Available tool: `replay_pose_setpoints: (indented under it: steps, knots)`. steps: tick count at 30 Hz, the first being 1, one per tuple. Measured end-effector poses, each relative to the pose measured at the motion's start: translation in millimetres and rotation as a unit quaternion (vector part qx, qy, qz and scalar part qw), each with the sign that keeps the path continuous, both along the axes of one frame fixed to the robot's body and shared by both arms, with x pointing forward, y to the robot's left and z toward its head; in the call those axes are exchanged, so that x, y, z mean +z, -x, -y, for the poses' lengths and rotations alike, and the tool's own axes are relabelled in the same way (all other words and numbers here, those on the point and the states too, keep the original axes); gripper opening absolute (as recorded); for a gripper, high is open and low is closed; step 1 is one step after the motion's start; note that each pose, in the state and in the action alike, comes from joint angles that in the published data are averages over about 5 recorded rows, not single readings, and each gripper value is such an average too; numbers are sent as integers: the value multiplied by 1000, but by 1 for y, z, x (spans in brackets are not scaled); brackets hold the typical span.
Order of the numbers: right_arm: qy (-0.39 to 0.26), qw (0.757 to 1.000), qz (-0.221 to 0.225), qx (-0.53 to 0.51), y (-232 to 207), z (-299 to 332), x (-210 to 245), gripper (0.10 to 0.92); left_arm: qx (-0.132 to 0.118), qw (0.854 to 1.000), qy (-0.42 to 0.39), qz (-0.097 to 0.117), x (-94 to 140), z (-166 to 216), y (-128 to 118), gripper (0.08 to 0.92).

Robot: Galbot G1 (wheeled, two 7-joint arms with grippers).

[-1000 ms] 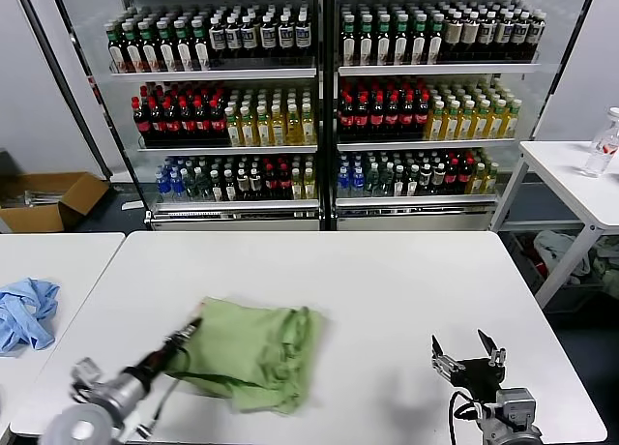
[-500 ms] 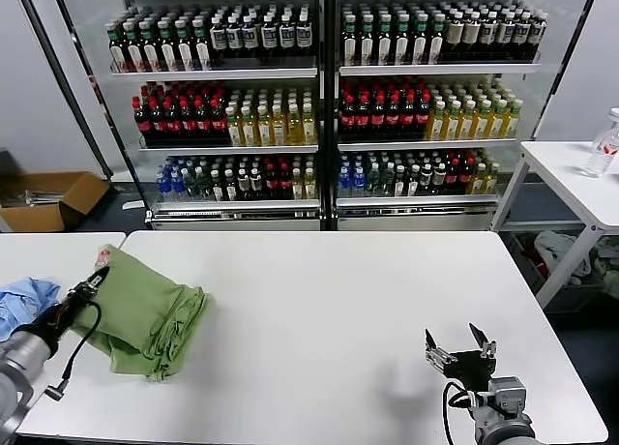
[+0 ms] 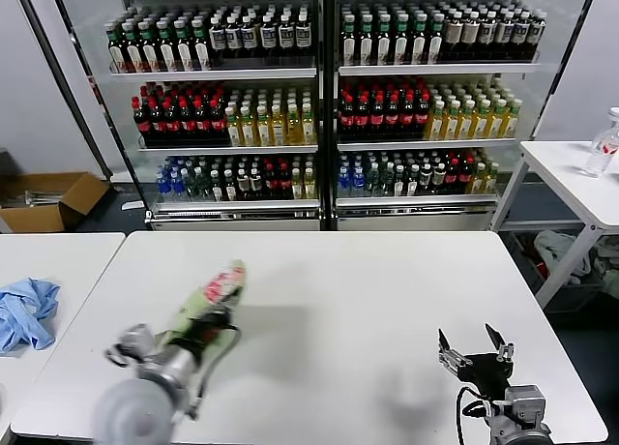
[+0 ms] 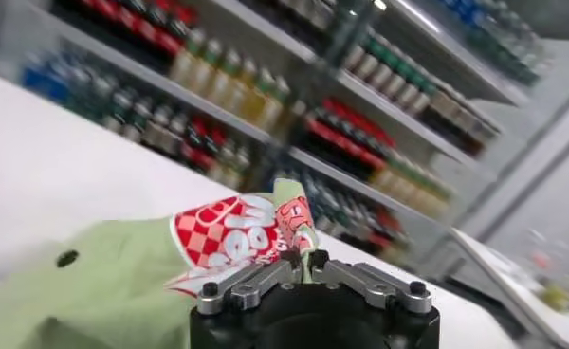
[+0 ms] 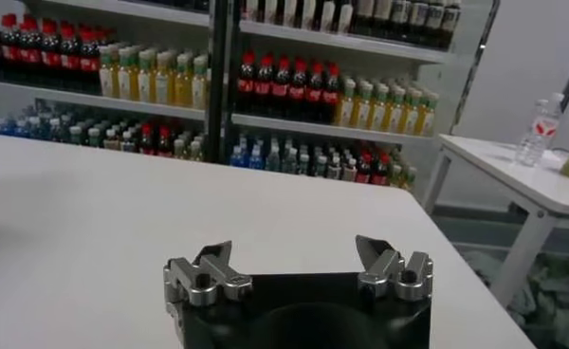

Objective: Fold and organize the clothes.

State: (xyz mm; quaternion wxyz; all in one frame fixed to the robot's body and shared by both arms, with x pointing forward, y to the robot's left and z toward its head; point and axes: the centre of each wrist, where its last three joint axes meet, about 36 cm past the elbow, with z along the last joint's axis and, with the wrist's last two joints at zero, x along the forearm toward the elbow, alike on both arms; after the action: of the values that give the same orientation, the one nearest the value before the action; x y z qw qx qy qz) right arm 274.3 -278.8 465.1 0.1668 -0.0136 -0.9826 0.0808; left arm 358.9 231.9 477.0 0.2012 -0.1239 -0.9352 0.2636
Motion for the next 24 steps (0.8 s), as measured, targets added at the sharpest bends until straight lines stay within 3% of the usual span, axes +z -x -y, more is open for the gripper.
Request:
replay_pose_setpoints:
  steps: [9,12,18,24]
  knots:
    - [4,1000,7,-4,4,6,4,823,-76,995,54,-26,-20,100,-1,114]
    - [5,1000,10,-3,4,6,5,823,-95,994,44,-27,-30,127,-4,170]
    - [1,1000,13,0,3,4,6,823,-125,992,-7,5,-42,159,-5,343]
    - [-21,1000,10,5,-1,-2,3,823,-141,989,-25,37,-37,163,2,516]
